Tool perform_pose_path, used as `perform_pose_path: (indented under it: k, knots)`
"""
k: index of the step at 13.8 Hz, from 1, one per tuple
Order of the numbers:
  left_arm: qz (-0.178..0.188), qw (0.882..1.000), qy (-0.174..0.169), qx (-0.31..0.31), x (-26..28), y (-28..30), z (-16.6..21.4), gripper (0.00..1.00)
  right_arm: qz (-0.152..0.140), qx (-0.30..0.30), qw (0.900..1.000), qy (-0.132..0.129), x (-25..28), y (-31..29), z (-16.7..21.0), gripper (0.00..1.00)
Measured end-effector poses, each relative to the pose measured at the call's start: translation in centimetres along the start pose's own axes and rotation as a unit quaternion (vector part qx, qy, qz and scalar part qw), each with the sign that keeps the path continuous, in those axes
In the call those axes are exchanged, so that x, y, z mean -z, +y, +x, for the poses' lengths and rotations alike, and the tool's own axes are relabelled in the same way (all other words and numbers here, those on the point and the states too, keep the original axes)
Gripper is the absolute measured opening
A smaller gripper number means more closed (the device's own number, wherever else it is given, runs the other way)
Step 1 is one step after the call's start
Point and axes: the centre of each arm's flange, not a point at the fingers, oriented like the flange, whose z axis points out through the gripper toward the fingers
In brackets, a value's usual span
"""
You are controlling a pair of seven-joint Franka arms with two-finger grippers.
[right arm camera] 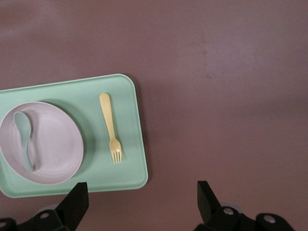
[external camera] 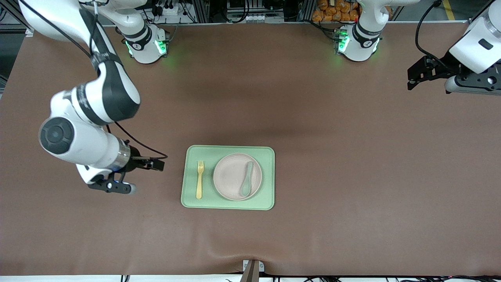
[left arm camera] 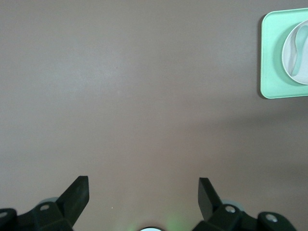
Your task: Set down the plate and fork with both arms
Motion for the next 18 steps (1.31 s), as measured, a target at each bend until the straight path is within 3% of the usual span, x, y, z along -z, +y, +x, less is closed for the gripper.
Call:
perform_pose_path:
  k: [3, 7, 12, 14, 18]
  knots:
    - [0.000, 1.000, 0.000, 0.000, 0.0, 0.0, 0.0, 1.00, -0.004, 0.018, 1.000, 0.012, 6.5, 2.9, -1.9, 1.00]
    - [0.000, 1.000, 0.000, 0.018, 0.0, 0.1, 0.0, 1.00, -0.016, 0.018, 0.999, 0.029, 15.0, 5.2, -7.6, 1.00]
    - [0.000, 1.000, 0.000, 0.018, 0.0, 0.2, 0.0, 1.00, -0.032, 0.030, 0.997, 0.056, 20.2, 7.2, -16.1, 1.00]
    - [0.000, 1.000, 0.000, 0.018, 0.0, 0.2, 0.0, 1.00, -0.034, 0.040, 0.997, 0.065, 20.9, 8.1, -17.1, 1.00]
    - [0.000, 1.000, 0.000, 0.017, 0.0, 0.2, 0.0, 1.00, -0.032, 0.036, 0.997, 0.065, 20.2, 11.4, -14.9, 1.00]
